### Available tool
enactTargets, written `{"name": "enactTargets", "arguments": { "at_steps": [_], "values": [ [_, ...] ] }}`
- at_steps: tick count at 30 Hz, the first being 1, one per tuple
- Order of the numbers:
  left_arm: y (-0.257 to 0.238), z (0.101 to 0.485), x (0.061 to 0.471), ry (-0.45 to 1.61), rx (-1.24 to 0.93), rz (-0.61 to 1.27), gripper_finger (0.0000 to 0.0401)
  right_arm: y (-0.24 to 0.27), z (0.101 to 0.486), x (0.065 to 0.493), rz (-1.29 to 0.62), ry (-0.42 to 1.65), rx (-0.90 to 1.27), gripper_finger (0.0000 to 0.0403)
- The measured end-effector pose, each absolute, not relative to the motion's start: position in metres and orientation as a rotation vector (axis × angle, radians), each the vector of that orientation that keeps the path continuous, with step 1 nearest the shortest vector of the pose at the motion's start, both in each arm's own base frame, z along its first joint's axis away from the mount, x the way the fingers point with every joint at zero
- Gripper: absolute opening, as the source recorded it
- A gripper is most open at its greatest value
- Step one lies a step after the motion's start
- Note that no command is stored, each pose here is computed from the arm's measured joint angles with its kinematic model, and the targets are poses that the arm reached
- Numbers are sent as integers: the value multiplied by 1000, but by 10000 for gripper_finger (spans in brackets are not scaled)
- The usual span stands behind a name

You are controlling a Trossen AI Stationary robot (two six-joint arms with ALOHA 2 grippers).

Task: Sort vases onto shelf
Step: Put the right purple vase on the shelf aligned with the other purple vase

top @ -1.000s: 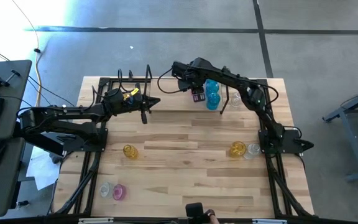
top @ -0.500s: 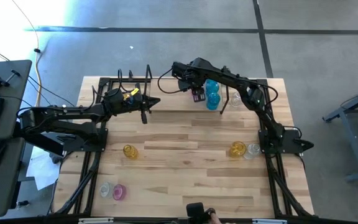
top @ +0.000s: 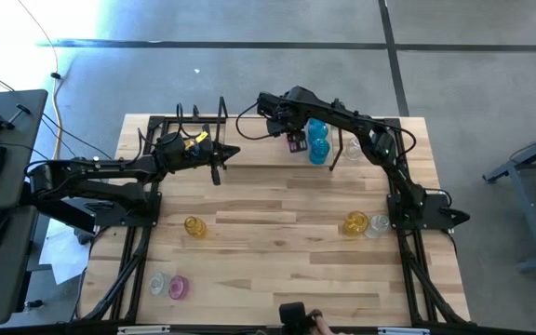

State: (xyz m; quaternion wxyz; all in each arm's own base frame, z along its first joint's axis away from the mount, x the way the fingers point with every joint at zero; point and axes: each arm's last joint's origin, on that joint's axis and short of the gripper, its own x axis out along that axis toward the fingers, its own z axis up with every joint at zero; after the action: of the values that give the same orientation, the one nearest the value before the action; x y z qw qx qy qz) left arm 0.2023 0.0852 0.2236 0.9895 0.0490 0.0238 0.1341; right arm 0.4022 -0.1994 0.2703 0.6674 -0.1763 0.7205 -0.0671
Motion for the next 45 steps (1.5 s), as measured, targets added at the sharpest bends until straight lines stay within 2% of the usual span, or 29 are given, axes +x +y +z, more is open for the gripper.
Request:
{"name": "enactTargets", "arguments": {
  "at_steps": [9, 36, 41, 45],
  "values": [
    [85, 224, 202, 48, 98, 269, 5, -201, 271, 402, -185, 1634, -414, 221],
    [85, 224, 202, 48, 98, 269, 5, -196, 295, 400, -258, 1570, -421, 222],
    [85, 224, 202, 49, 98, 269, 5, -194, 305, 398, -286, 1516, -378, 208],
    [85, 224, 202, 48, 98, 269, 5, -194, 305, 401, -250, 1456, -330, 167]
  ]
}}
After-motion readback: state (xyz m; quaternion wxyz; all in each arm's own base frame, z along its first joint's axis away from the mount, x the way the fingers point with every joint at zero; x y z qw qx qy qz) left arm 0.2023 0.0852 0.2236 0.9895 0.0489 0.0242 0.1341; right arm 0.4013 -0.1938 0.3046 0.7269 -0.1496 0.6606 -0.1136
